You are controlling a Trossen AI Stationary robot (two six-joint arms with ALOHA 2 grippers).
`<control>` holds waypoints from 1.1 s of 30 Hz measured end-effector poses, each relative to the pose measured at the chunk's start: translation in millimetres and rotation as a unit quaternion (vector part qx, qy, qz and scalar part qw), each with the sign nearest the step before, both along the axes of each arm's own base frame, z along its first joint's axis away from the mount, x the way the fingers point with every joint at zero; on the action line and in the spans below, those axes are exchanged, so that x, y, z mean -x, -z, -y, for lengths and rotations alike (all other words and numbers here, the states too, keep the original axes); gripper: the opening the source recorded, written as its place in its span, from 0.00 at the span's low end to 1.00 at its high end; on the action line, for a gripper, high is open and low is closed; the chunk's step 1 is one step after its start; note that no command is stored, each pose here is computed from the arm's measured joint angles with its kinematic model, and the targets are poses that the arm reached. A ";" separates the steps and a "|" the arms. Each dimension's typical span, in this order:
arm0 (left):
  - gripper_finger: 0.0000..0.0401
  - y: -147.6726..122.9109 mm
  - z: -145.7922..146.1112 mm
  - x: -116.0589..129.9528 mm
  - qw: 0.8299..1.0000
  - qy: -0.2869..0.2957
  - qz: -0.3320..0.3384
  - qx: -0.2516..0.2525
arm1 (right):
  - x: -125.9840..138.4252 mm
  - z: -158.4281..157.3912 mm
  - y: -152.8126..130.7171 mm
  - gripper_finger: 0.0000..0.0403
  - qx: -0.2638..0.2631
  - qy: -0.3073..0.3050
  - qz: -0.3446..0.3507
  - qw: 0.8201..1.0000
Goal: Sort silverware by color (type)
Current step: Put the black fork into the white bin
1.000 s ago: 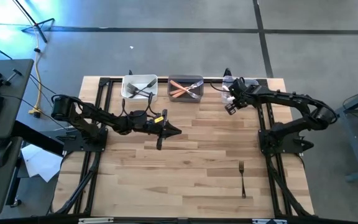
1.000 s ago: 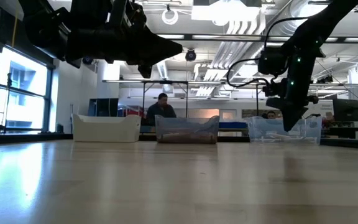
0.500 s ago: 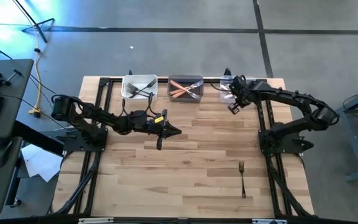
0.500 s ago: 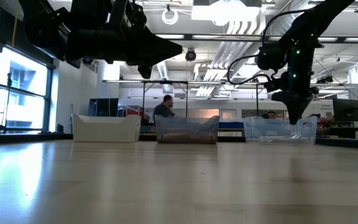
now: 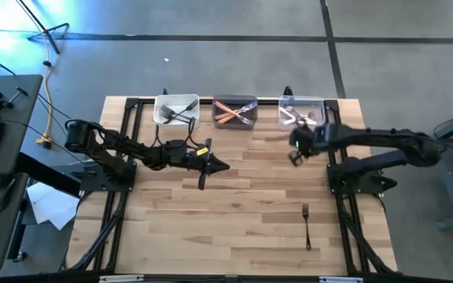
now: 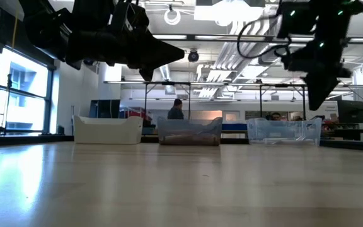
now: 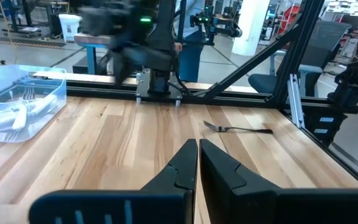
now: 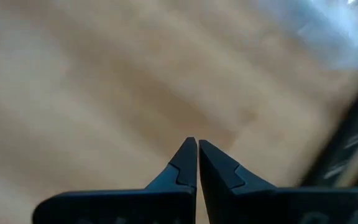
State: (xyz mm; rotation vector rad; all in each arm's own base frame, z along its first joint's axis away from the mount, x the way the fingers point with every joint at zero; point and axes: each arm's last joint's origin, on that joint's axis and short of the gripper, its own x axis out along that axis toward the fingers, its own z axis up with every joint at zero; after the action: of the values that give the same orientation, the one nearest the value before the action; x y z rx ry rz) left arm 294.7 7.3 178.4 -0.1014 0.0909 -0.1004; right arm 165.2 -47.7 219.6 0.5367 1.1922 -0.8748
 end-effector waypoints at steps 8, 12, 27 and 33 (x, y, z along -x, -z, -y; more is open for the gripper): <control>0.02 -0.1 0.0 0.0 1.000 -0.001 0.000 0.003 | -6.7 -95.2 6.0 0.00 -0.080 0.005 0.061 0.995; 0.02 0.0 -0.1 0.0 1.000 -0.002 0.000 0.005 | -1.8 -131.4 17.1 0.03 -0.105 0.020 0.044 0.993; 0.02 1.2 -0.1 0.1 1.000 -0.003 -0.007 0.009 | 14.1 -212.5 49.4 0.31 -0.181 0.126 -0.038 0.975; 0.02 1.4 -0.1 0.1 1.000 -0.003 -0.008 0.009 | 9.7 -217.6 66.6 0.31 -0.159 0.136 -0.057 0.976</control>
State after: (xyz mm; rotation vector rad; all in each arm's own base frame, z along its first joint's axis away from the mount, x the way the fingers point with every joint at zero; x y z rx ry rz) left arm 294.6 7.4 177.0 -0.1209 0.1061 -0.0949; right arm 155.6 169.9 153.0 0.9367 1.3946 -0.9618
